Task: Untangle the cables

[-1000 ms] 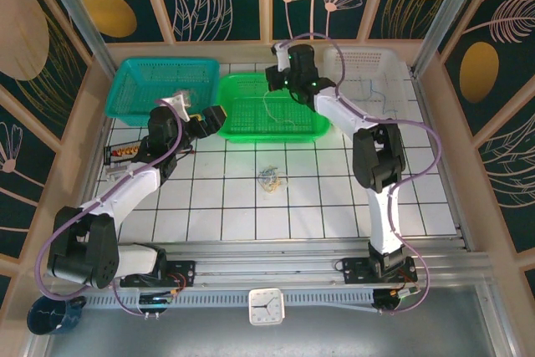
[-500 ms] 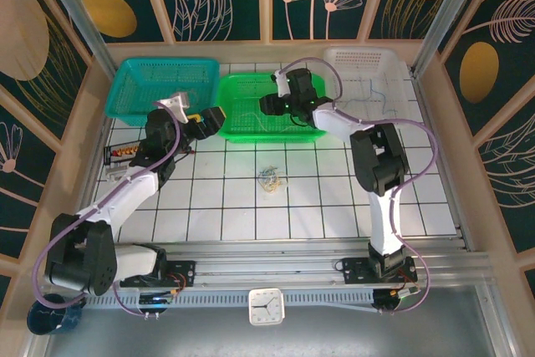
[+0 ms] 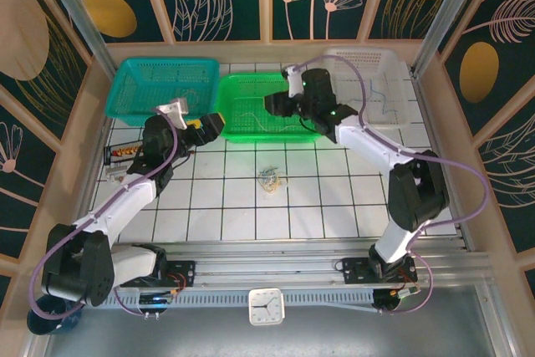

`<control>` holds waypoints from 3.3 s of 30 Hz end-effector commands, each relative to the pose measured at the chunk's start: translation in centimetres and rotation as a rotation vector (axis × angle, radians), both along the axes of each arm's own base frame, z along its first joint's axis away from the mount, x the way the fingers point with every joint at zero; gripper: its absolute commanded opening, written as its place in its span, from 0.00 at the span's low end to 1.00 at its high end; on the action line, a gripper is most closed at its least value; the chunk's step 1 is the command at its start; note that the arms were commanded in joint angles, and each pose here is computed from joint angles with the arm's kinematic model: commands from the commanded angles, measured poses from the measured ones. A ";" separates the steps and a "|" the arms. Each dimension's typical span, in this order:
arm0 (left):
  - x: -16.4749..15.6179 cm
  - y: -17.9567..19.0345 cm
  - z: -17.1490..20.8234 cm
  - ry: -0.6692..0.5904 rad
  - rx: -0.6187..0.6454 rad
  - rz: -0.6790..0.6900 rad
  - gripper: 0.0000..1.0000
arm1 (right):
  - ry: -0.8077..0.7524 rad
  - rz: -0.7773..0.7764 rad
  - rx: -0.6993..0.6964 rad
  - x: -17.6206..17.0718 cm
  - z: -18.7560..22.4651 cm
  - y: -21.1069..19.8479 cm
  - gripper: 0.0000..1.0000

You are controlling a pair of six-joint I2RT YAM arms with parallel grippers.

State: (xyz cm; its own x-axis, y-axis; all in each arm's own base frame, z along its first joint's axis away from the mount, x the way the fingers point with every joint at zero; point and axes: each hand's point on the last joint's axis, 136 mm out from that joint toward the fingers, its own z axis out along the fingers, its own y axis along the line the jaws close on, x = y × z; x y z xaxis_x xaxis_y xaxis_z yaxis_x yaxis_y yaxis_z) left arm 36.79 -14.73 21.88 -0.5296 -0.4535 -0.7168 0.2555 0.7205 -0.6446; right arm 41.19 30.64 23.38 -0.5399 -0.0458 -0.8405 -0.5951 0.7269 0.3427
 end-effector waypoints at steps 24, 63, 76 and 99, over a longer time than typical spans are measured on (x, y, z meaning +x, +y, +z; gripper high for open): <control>-4.5 -5.1 -3.6 0.112 -0.126 -0.110 0.99 | 0.327 0.066 -0.099 -13.3 -13.9 -0.4 0.39; -3.8 -6.4 1.5 0.052 -0.305 -0.152 0.99 | -0.044 0.156 0.072 -12.3 -2.4 0.5 0.00; -4.8 -8.1 -3.3 0.108 -0.115 -0.306 0.90 | -0.059 0.169 0.115 -11.8 -1.0 0.2 0.00; -6.9 -11.0 0.7 0.303 -0.603 -0.365 0.93 | -0.003 0.136 0.068 -10.1 -5.0 0.7 0.00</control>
State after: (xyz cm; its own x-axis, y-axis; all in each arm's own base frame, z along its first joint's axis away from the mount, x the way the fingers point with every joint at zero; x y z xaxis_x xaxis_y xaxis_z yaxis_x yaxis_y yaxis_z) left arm 30.42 -24.78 21.44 -0.8361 -0.4921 -0.2423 0.1600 0.2037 -0.9659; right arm 30.42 31.06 17.17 -0.5656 -0.0923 -0.8195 -0.6740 0.6244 0.3948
